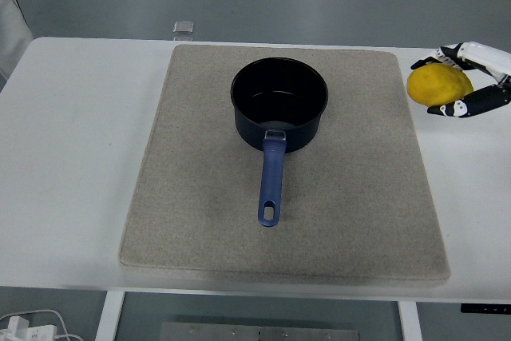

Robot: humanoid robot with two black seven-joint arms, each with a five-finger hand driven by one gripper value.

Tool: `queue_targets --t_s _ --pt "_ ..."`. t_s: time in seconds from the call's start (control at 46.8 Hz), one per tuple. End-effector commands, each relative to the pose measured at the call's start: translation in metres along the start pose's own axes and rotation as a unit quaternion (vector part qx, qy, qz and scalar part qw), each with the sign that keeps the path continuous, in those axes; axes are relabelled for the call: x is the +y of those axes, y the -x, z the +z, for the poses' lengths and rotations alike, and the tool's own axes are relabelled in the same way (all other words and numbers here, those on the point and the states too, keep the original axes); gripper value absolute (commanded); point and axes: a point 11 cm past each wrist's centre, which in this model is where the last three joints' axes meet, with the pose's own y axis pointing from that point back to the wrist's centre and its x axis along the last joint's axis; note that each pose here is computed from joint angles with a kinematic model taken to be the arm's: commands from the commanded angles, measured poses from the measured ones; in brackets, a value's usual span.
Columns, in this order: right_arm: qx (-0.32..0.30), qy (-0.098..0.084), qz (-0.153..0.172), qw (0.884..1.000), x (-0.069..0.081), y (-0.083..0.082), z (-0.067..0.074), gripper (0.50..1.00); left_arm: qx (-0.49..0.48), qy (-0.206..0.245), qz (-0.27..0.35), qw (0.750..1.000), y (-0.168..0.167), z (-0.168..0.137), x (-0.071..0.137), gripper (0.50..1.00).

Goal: Put the potato in the blue pot

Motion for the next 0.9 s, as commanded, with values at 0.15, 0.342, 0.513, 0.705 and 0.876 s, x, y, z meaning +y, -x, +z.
queue_targets --t_s 0.15,0.342,0.513,0.705,0.876 --pt "-0.004 -0.009 0.006 1.0 -0.004 -0.008 -0.01 0.5 0.0 0.0 0.0 1.0 0.0 0.0 0.0 1.0" --pt "0.011 -0.037 0.007 0.999 -0.027 -0.017 -0.039 0.5 0.0 0.0 0.0 1.0 0.0 0.0 0.0 1.0" --pt "0.024 -0.1 -0.036 0.994 -0.087 0.012 -0.101 0.5 0.0 0.0 0.0 1.0 0.0 0.0 0.0 1.0" --pt "0.047 -0.111 -0.065 0.991 -0.147 0.036 -0.134 0.5 0.0 0.0 0.0 1.0 0.0 0.0 0.0 1.0" --pt "0.054 -0.12 -0.088 0.987 -0.179 0.064 -0.156 0.5 0.0 0.0 0.0 1.0 0.0 0.0 0.0 1.0"
